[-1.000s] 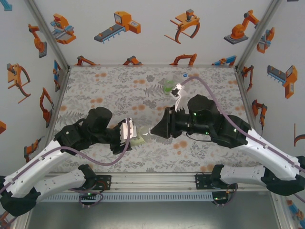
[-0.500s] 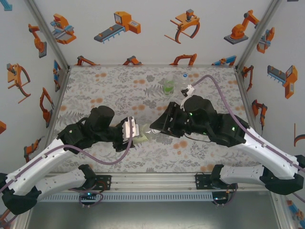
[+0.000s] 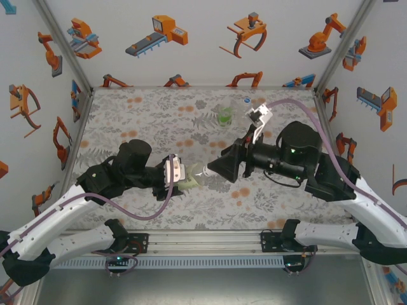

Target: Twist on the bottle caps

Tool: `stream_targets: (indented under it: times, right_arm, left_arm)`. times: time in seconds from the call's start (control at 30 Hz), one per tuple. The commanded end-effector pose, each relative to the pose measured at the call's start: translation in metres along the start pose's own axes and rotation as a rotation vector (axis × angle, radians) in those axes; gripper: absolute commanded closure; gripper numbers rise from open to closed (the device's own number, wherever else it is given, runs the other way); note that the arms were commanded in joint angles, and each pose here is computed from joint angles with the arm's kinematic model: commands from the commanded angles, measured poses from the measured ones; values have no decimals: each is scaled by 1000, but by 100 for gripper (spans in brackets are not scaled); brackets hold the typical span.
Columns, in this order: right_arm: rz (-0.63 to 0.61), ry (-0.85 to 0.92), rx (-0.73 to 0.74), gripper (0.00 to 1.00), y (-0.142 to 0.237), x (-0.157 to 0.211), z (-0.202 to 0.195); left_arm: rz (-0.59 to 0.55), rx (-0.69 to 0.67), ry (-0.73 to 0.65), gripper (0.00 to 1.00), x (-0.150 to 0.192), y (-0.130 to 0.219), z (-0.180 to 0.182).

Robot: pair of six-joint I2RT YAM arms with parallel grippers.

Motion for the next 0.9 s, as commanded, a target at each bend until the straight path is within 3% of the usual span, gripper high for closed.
stream_targets:
  times: [0.0,0.07,0.27,0.43,0.87]
  right_arm:
    - [7,417,-215,40,4,7,33]
    - [40,541,-290,42,9,18,42]
    - [129,694,-310,44,7,27,41]
    - [191,757,-302,45,1,34,35]
    - [215,818,-347,47,-4,36,39]
  left_arm:
    - [-53,26,-24,100,-17,10,-4]
    - [-49,35,-22,100,-17,11,-6]
    - [-49,35,-24,100,-18,14,-7]
    - [-49,37,-19,100,-18,14,-8]
    - [-47,29,-20,100,-18,16,-7]
Point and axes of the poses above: each hand's point on the last joint's axis, 136 mm out from that joint toward the fingers, its own y axis back along the fingers, its own z axis along the line the jaws close on, x = y × z, the point moved 1 cm from there along y, back along the fingers, and after that the axes turned 2 degrees about -y, right-handed, at the moved point
